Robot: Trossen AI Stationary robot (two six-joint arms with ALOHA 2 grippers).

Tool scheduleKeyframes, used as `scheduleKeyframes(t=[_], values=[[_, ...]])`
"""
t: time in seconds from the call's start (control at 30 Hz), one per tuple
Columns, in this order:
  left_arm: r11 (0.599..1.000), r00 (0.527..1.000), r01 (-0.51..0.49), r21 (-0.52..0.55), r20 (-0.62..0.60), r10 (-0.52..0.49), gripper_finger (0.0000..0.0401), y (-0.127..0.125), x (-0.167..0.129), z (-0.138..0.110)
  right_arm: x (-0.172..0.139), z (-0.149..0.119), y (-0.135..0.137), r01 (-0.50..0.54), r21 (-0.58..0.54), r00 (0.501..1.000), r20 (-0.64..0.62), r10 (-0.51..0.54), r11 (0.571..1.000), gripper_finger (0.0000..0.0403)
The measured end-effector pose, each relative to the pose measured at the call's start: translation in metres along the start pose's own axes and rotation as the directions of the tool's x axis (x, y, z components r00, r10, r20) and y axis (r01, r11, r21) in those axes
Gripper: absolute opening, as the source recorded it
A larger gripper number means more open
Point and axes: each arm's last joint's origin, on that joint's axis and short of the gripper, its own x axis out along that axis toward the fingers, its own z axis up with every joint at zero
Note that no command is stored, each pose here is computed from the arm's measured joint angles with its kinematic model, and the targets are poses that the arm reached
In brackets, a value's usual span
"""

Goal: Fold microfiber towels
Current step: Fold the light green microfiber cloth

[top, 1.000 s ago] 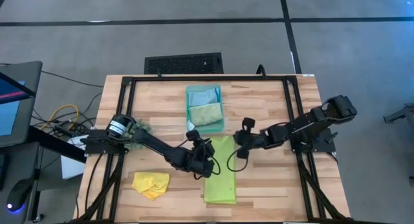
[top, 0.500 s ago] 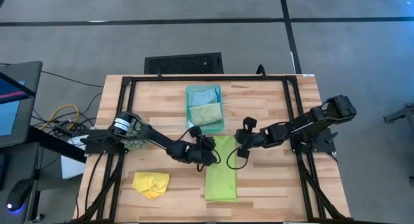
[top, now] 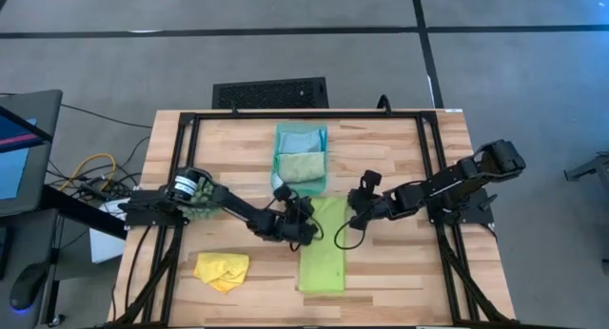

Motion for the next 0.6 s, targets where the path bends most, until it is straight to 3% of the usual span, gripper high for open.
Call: scheduleKeyframes(t=[0.1, 0.23, 0.33, 0.4, 0.5, 0.6], values=[[0.999, 0.998, -0.026, 0.04, 0.052, 0.024, 0.0025, -0.007, -0.016, 0.004, -0.003, 0.001, -0.003, 0.044, 0.023, 0.999, 0.002, -0.045, 0.999, 0.0066], [0.993, 0.988, -0.096, 0.065, 0.13, 0.087, 0.0005, -0.015, -0.034, 0.011, -0.013, 0.007, -0.002, 0.022, 0.053, 0.999, 0.034, -0.024, 0.998, 0.0084], [0.99, 0.983, -0.113, 0.084, 0.157, 0.098, 0.0002, -0.017, -0.042, 0.016, -0.021, 0.01, 0.007, -0.137, 0.048, 0.989, 0.06, 0.134, 0.989, 0.0088], [0.991, 0.986, -0.087, 0.1, 0.153, 0.071, 0.0005, -0.016, -0.044, 0.019, -0.026, 0.013, 0.017, -0.305, 0.031, 0.95, 0.081, 0.302, 0.952, 0.0087], [0.991, 0.994, 0.072, 0.114, 0.073, -0.08, 0.0005, -0.015, -0.033, 0.021, -0.031, 0.017, 0.039, -0.506, -0.035, 0.85, 0.152, 0.505, 0.862, 0.0082], [0.978, 0.98, 0.2, 0.058, -0.011, -0.199, 0.0001, -0.011, -0.013, 0.019, -0.031, 0.019, 0.059, -0.571, -0.114, 0.784, 0.216, 0.582, 0.813, 0.0072]])
